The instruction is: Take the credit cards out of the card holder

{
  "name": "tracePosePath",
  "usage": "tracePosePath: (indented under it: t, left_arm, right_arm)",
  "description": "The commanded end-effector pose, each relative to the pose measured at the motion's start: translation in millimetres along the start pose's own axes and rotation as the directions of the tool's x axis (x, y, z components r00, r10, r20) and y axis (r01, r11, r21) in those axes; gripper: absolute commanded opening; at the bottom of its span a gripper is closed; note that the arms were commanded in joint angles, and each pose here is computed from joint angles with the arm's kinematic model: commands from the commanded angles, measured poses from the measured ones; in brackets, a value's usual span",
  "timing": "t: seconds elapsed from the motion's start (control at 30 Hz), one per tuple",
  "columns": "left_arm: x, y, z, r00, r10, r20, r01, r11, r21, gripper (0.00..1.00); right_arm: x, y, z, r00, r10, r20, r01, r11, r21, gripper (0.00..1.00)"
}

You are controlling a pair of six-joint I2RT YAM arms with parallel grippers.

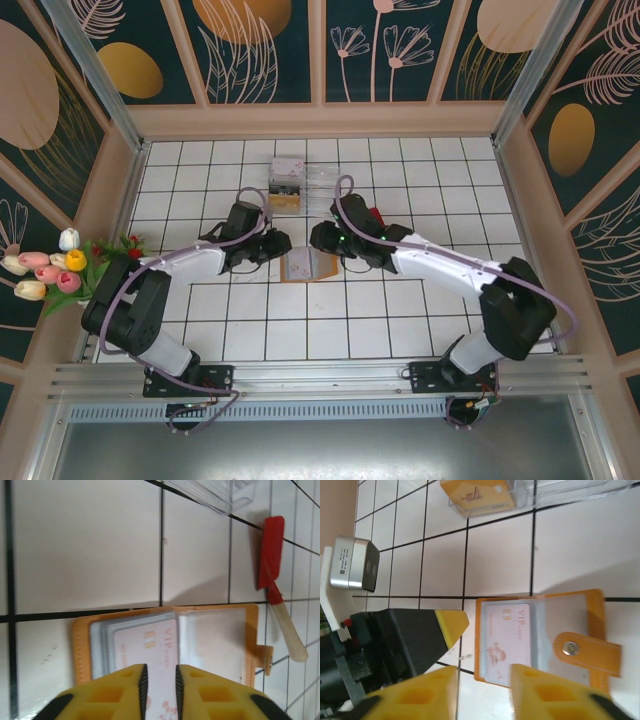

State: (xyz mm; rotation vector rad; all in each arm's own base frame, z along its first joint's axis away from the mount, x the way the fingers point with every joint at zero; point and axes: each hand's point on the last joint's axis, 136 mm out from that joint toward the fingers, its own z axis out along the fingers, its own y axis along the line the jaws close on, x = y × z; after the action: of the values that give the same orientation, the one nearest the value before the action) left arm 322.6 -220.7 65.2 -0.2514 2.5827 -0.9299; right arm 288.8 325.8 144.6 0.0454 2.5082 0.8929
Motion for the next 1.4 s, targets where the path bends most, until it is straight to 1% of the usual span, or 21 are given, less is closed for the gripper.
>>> tracePosePath:
  t: [0.0,0.07,0.17,0.27,0.43,0.7,0.87,1.13,1.37]
  left_arm:
    - [2.3,29.8,-5.4,0.998,-0.045,0.041,0.05,0.99,-0.128,0.2]
    - [4.2,35.8,-7.5,0.998,-0.047,0.046,0.053,0.987,-0.153,0.19]
    - [10.2,24.2,-6.3,0.999,-0.049,0.015,0.05,0.996,-0.08,0.19]
    - [13.5,8.8,-3.9,0.999,-0.048,-0.015,0.048,0.999,0.006,0.19]
    - [15.9,1.7,2.5,0.997,-0.055,-0.048,0.057,0.997,0.049,0.18]
    - [23.0,9.4,14.7,0.993,-0.073,-0.097,0.076,0.997,0.031,0.14]
    - [26.5,26.1,19.7,0.992,-0.089,-0.092,0.086,0.996,-0.032,0.11]
    - [36.1,43.6,24.1,0.989,-0.107,-0.106,0.098,0.991,-0.089,0.11]
    - [41.5,53.4,25.5,0.986,-0.119,-0.115,0.105,0.987,-0.123,0.11]
  right_arm:
    - [12.4,13.6,25.9,0.996,0.005,-0.088,-0.008,0.999,-0.04,0.2]
    - [21.0,8.9,41.1,0.992,0.025,-0.12,-0.026,1.0,-0.009,0.18]
    - [27.2,1.2,54.8,0.989,0.041,-0.145,-0.039,0.999,0.019,0.18]
    - [26.5,-10.3,61.6,0.988,0.051,-0.144,-0.043,0.997,0.062,0.2]
    - [29.0,-26.6,68.6,0.986,0.068,-0.155,-0.054,0.994,0.095,0.25]
    - [35.9,-40.4,77.0,0.98,0.07,-0.186,-0.049,0.992,0.115,0.26]
    - [43.2,-40.9,82.5,0.974,0.056,-0.22,-0.038,0.996,0.082,0.25]
    - [49.8,-55.7,87.6,0.969,0.049,-0.242,-0.024,0.994,0.102,0.22]
    - [54.1,-56.3,89.4,0.967,0.04,-0.251,-0.025,0.998,0.064,0.21]
